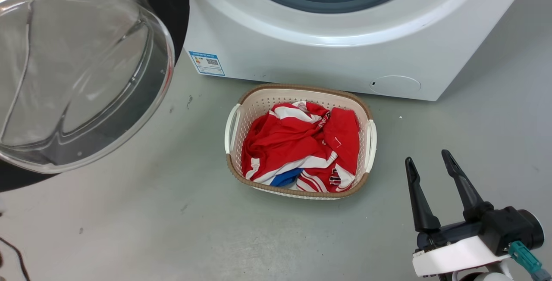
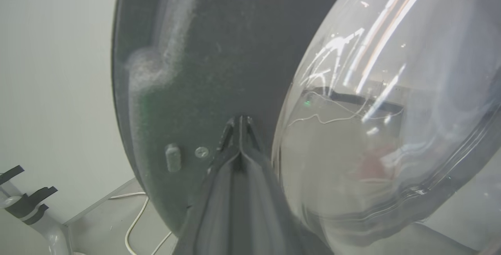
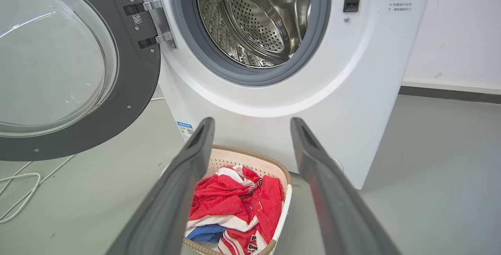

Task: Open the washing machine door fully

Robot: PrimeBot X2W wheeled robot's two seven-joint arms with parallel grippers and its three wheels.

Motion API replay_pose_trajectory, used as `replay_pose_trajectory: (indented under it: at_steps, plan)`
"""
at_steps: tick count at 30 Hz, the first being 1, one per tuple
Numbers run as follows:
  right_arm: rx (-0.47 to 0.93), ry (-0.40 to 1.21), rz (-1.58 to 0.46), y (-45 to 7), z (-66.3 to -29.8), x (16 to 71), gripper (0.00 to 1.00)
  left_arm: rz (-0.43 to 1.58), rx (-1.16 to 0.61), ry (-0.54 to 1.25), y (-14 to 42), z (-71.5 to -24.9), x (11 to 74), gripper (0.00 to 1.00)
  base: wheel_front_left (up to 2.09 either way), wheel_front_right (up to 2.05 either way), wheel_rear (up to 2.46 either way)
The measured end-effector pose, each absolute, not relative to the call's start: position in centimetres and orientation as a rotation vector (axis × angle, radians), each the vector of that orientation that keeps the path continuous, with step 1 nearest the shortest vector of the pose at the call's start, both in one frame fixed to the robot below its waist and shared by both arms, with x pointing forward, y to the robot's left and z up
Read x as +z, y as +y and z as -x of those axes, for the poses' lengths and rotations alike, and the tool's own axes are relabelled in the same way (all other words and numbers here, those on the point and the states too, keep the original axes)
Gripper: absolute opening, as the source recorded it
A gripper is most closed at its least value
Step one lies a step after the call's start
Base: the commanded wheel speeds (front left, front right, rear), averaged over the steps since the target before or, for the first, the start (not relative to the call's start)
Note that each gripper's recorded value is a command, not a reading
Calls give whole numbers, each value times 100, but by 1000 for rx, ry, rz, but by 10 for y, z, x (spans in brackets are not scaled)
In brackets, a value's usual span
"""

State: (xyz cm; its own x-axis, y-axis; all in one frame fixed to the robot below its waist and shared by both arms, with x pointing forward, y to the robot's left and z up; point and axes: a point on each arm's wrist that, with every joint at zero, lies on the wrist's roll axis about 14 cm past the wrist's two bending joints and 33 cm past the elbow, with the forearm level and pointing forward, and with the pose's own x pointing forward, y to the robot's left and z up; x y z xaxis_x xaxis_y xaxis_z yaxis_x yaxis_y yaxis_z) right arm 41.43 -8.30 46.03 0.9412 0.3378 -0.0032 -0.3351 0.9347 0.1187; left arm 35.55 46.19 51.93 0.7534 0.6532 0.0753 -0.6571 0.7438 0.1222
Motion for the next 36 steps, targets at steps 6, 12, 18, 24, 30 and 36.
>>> replay_pose_trajectory:
  at_steps: [6,12,18,24,30,36]
  plan:
    - [329,29,-114,-88,-414,458,100,-157,709,7,473,-359,514,0,0,0,0]
    - [330,20,-114,-88,-413,462,100,-162,682,13,471,-360,515,0,0,0,0]
    - [329,-15,-119,-89,-408,477,100,-146,667,1,467,-352,519,0,0,0,0]
    - [317,-41,-121,-94,-395,490,100,-143,637,-12,459,-337,523,0,0,0,0]
    - [304,-88,-121,-100,-379,508,100,-140,602,-64,442,-320,533,0,0,0,0]
    - [278,-134,-110,-110,-366,524,100,-130,533,-131,402,-311,542,0,0,0,0]
